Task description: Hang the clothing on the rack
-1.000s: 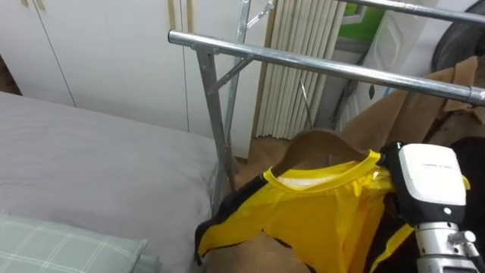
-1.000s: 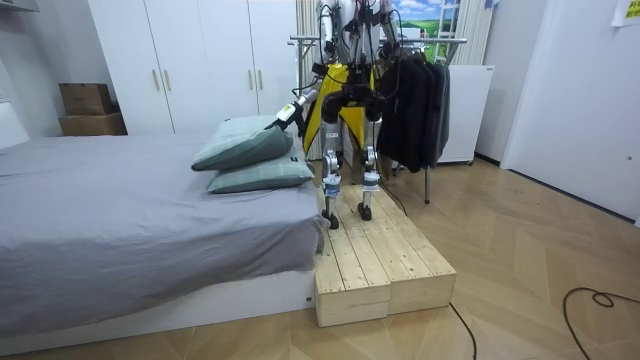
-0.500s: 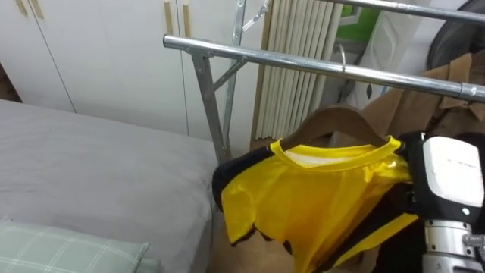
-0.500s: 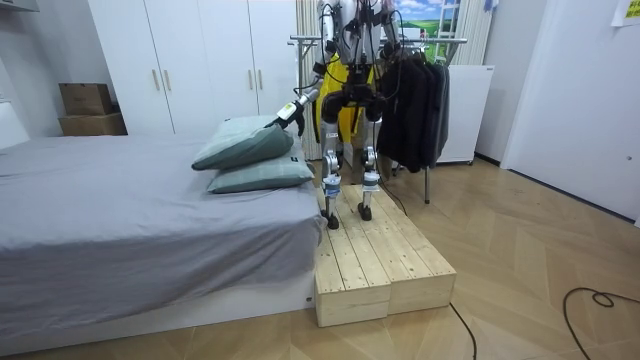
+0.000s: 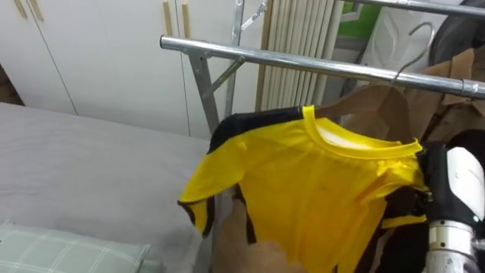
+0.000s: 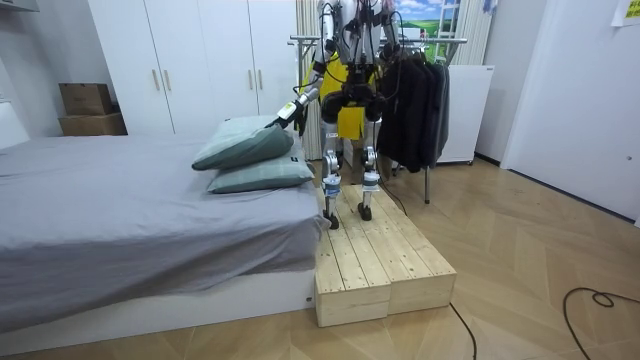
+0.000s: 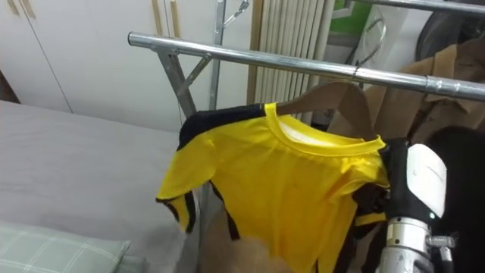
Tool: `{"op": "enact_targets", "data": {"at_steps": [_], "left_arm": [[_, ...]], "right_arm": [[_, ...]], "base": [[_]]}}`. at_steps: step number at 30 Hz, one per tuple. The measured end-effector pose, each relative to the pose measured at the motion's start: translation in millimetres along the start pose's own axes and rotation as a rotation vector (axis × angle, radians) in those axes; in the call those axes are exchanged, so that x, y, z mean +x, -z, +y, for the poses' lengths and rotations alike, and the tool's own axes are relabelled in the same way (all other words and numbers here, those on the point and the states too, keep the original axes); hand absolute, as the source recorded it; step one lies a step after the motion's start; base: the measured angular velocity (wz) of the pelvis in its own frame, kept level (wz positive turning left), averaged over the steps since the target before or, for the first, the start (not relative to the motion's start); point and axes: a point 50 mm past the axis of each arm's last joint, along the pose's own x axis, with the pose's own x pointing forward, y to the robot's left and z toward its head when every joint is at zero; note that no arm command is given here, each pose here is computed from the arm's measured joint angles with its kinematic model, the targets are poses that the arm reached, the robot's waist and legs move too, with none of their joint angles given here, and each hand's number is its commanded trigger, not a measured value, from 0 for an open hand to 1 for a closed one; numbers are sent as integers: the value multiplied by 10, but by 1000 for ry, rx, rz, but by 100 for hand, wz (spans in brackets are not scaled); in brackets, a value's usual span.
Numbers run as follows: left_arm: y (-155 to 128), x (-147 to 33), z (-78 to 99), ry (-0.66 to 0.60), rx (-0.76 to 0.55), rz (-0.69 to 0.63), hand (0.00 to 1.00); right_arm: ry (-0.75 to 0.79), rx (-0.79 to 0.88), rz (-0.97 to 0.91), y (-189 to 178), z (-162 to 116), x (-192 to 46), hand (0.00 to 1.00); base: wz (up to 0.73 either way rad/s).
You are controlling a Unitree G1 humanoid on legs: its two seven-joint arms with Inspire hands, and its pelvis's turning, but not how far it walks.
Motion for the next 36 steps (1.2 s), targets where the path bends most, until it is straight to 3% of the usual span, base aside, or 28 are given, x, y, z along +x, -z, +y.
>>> {"op": "enact_targets", "data": {"at_steps": [18, 36], "left_arm": [[67, 7, 20, -14, 27, 41, 0], [7, 29, 71, -42, -12, 32, 0]], "right_arm": [[-215, 59, 149, 156, 99, -11, 100], [-237, 75, 206, 251, -37, 137, 100]], "base": [[-1], [1]]}}
